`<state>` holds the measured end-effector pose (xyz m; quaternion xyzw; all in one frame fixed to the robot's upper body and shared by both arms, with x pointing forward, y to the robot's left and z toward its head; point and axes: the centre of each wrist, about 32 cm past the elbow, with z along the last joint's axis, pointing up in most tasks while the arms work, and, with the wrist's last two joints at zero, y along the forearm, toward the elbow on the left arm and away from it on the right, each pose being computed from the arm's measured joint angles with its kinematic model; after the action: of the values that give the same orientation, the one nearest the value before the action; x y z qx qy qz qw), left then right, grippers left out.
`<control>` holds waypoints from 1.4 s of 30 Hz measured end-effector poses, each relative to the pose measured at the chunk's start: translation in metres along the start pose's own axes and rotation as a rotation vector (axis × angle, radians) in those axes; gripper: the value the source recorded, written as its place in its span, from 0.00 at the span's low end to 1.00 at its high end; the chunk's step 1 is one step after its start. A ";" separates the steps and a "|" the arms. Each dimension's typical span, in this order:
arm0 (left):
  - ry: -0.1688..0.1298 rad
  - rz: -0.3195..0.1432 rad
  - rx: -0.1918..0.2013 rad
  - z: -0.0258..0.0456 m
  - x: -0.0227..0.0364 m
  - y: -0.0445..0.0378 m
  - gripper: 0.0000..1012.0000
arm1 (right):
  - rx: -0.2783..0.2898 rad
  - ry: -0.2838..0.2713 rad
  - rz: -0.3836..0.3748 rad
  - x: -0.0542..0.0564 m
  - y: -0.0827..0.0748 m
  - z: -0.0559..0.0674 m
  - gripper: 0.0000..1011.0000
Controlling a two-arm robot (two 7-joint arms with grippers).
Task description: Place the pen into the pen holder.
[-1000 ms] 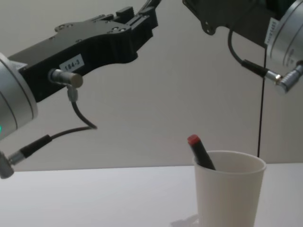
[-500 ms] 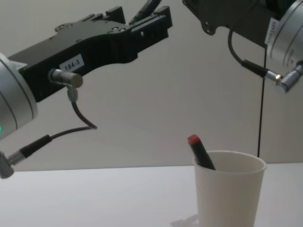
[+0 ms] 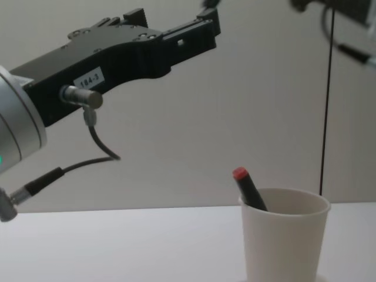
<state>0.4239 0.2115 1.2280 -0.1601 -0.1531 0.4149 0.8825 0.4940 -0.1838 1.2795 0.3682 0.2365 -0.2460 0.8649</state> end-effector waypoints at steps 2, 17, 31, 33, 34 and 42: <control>0.000 0.000 0.000 0.0000 0.0000 0.0001 0.99 | 0.009 -0.023 -0.003 0.000 -0.002 0.008 0.13; -0.064 0.070 0.069 0.0158 0.0153 0.0095 0.99 | -0.032 -0.156 -0.016 -0.008 -0.033 0.066 0.13; -0.187 0.143 0.202 0.0487 0.0413 0.0061 0.99 | -0.222 -0.237 -0.001 -0.018 -0.049 0.062 0.13; -0.199 0.150 0.214 0.0521 0.0438 0.0054 0.99 | -0.262 -0.265 -0.006 -0.019 -0.052 0.059 0.13; -0.206 0.155 0.222 0.0543 0.0454 0.0050 0.99 | -0.262 -0.265 -0.006 -0.019 -0.052 0.059 0.13; -0.231 0.173 0.250 0.0615 0.0503 0.0037 0.99 | -0.340 -0.374 -0.036 -0.023 -0.062 0.053 0.13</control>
<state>0.4272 0.2626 1.2888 -0.0132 -0.1866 0.5204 0.8332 0.4513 -0.2552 1.2933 0.1613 0.1170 -0.2820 0.9385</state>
